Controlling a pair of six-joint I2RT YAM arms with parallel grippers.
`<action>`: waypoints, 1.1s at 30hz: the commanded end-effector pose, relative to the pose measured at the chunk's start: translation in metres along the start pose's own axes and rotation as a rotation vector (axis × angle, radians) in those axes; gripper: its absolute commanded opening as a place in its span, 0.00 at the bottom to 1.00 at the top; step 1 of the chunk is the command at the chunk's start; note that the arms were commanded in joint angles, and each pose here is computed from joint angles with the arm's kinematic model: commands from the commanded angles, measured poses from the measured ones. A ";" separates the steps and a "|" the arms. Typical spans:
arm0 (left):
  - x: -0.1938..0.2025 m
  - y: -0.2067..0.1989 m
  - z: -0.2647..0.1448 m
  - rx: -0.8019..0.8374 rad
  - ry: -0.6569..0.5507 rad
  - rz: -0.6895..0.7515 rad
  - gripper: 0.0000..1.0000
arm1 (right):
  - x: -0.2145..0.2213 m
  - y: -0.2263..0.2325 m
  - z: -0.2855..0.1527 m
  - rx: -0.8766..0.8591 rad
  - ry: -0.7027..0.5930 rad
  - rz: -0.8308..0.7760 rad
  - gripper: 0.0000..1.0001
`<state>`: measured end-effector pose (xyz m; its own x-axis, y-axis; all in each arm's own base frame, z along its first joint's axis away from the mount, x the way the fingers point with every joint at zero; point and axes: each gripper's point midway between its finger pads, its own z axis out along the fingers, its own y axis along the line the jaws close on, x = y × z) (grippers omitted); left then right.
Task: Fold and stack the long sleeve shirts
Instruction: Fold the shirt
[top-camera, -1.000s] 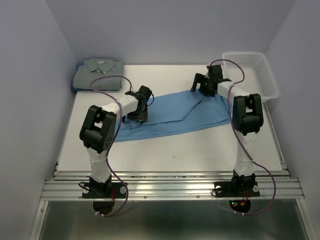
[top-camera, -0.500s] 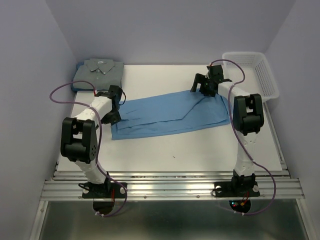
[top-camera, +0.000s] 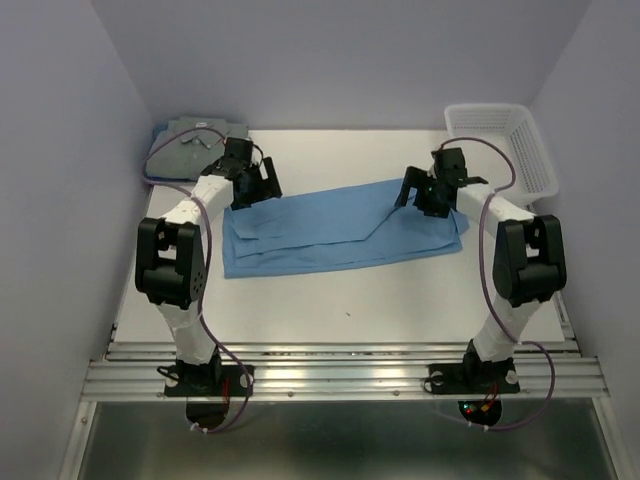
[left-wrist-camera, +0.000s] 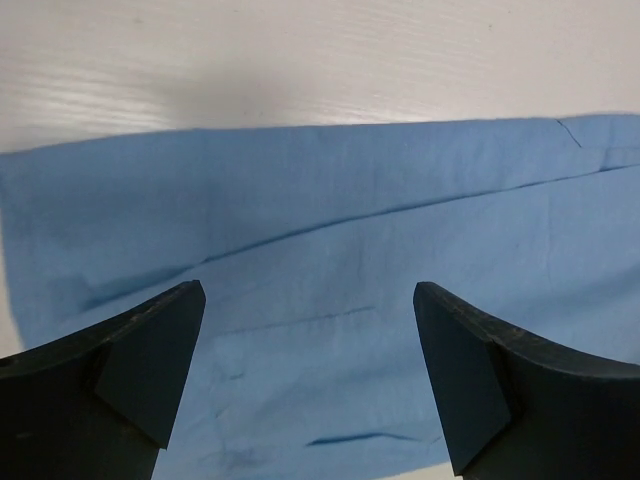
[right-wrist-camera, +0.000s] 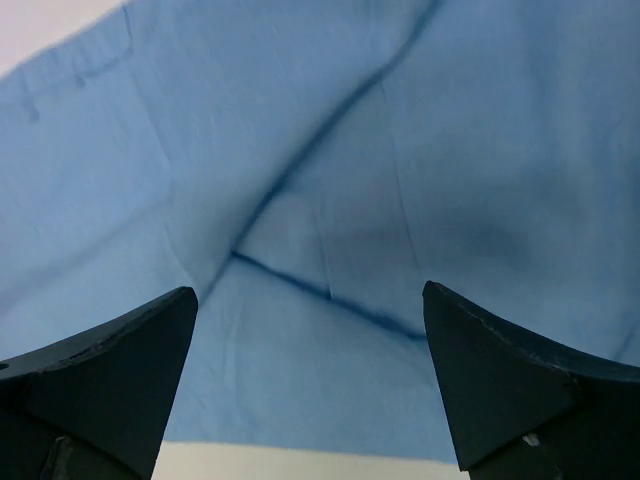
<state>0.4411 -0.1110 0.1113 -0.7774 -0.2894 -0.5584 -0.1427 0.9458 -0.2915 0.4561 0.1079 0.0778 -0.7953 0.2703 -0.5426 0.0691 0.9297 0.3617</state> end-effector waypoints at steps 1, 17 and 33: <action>0.023 -0.014 0.038 0.069 0.108 0.046 0.99 | 0.052 -0.026 -0.017 0.113 0.060 0.083 1.00; 0.178 0.015 -0.024 -0.005 0.294 -0.197 0.99 | 0.008 -0.001 0.091 -0.052 0.085 -0.020 1.00; 0.295 -0.130 -0.113 0.371 0.468 -0.150 0.99 | -0.024 0.101 0.200 -0.387 0.076 -0.179 1.00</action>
<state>0.1529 -0.2846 0.0492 -0.9728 -0.2145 -0.0875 -0.1216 0.7944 -0.5951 0.6466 0.2217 0.0560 -0.6571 0.1411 -0.7405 -0.3640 0.8008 0.4756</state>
